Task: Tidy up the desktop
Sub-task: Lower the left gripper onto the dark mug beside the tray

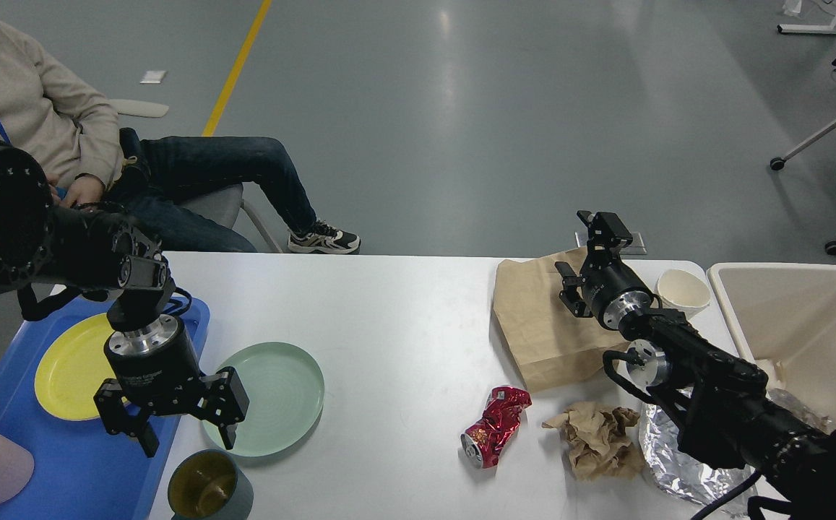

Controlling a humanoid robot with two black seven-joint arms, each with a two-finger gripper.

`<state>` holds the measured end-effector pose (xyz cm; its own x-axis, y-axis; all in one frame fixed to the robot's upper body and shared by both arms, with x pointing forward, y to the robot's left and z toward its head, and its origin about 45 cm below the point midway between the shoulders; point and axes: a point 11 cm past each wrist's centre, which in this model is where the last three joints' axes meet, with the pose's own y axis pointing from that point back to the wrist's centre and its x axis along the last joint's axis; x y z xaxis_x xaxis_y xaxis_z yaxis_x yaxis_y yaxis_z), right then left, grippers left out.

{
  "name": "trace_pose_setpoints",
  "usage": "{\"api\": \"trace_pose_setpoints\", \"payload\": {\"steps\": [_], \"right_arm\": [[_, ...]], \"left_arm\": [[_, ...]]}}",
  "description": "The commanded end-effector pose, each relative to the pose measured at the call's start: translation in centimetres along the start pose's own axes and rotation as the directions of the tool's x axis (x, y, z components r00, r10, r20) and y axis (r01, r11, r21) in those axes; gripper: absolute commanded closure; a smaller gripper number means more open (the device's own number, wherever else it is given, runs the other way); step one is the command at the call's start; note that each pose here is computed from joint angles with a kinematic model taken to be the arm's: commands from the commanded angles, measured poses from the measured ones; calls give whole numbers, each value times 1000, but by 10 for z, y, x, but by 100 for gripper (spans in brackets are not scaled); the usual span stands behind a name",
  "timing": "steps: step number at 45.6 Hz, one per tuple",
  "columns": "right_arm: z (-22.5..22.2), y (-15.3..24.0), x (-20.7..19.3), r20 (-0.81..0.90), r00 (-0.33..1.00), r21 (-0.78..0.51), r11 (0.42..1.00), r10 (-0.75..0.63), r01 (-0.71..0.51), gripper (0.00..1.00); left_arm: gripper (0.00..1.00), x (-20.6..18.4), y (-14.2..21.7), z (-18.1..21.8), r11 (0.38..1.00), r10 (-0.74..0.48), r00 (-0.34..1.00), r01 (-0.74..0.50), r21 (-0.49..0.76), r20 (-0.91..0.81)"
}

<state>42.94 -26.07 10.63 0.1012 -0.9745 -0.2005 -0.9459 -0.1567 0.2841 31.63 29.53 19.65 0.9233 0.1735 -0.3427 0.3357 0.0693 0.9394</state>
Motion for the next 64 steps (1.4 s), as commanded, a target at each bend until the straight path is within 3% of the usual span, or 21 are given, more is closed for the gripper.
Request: {"api": "trace_pose_setpoints", "payload": {"steps": [1, 44, 64], "right_arm": [[0, 0, -1, 1, 1000, 0, 1000, -1, 1, 0], [0, 0, 0, 0, 1000, 0, 1000, 0, 0, 0], [0, 0, -1, 1, 1000, 0, 1000, -1, 1, 0]], "left_arm": [[4, -4, -12, -9, 999, -32, 999, 32, 38, 4], [8, 7, -52, -24, 996, -53, 999, 53, 71, 1], [58, 12, -65, -23, 995, -53, 998, 51, 82, 16]]}}
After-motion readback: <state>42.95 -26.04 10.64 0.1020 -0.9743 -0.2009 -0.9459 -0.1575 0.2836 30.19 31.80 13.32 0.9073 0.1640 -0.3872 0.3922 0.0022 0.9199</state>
